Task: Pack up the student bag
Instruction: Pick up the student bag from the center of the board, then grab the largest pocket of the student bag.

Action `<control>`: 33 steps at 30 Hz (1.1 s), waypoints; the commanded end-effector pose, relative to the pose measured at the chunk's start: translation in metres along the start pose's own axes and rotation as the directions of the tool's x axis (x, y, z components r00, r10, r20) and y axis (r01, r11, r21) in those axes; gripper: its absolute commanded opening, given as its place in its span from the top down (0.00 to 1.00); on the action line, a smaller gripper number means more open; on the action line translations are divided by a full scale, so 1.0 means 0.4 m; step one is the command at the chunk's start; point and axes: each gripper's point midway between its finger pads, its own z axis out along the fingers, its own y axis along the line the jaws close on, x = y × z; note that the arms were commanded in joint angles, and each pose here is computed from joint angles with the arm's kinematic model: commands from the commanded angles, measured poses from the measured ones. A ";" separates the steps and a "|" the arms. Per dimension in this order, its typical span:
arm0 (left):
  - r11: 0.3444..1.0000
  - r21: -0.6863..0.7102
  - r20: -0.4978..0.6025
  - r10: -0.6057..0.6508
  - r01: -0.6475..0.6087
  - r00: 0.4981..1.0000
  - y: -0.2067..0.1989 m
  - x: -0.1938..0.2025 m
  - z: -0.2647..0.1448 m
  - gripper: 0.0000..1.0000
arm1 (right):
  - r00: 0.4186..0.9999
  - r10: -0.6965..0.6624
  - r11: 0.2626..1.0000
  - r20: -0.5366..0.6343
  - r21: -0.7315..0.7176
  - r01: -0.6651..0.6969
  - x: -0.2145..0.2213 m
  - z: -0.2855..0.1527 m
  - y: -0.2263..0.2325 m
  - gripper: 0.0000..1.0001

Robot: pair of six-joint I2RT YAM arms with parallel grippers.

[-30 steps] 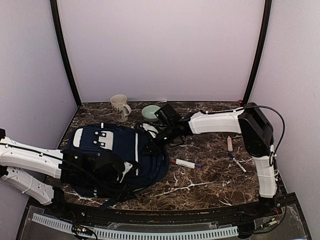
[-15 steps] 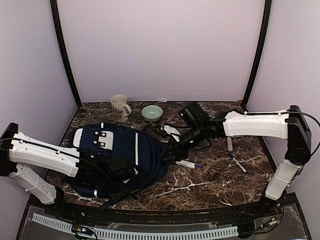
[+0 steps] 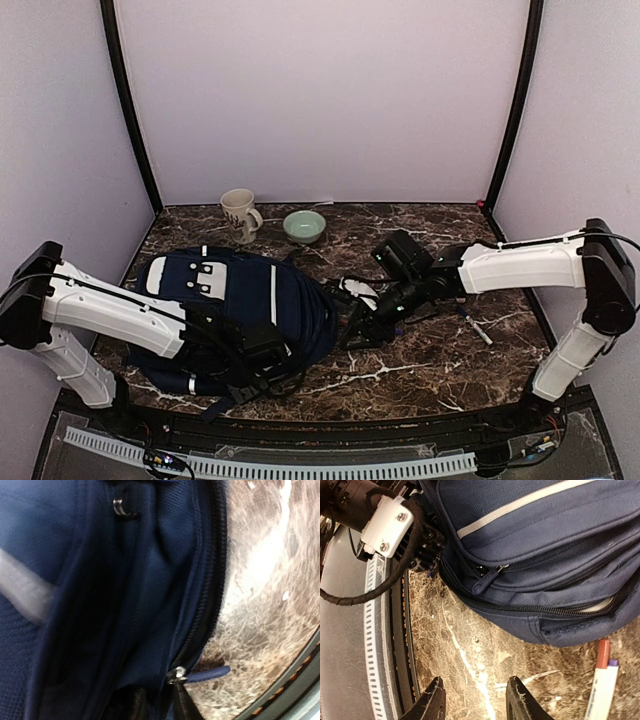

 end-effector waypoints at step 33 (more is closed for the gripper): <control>0.919 0.294 0.532 -0.387 0.264 0.753 0.001 -0.159 -0.108 1.00 | 0.991 0.063 0.998 0.119 -0.015 -0.062 -0.096 0.256 0.079 0.58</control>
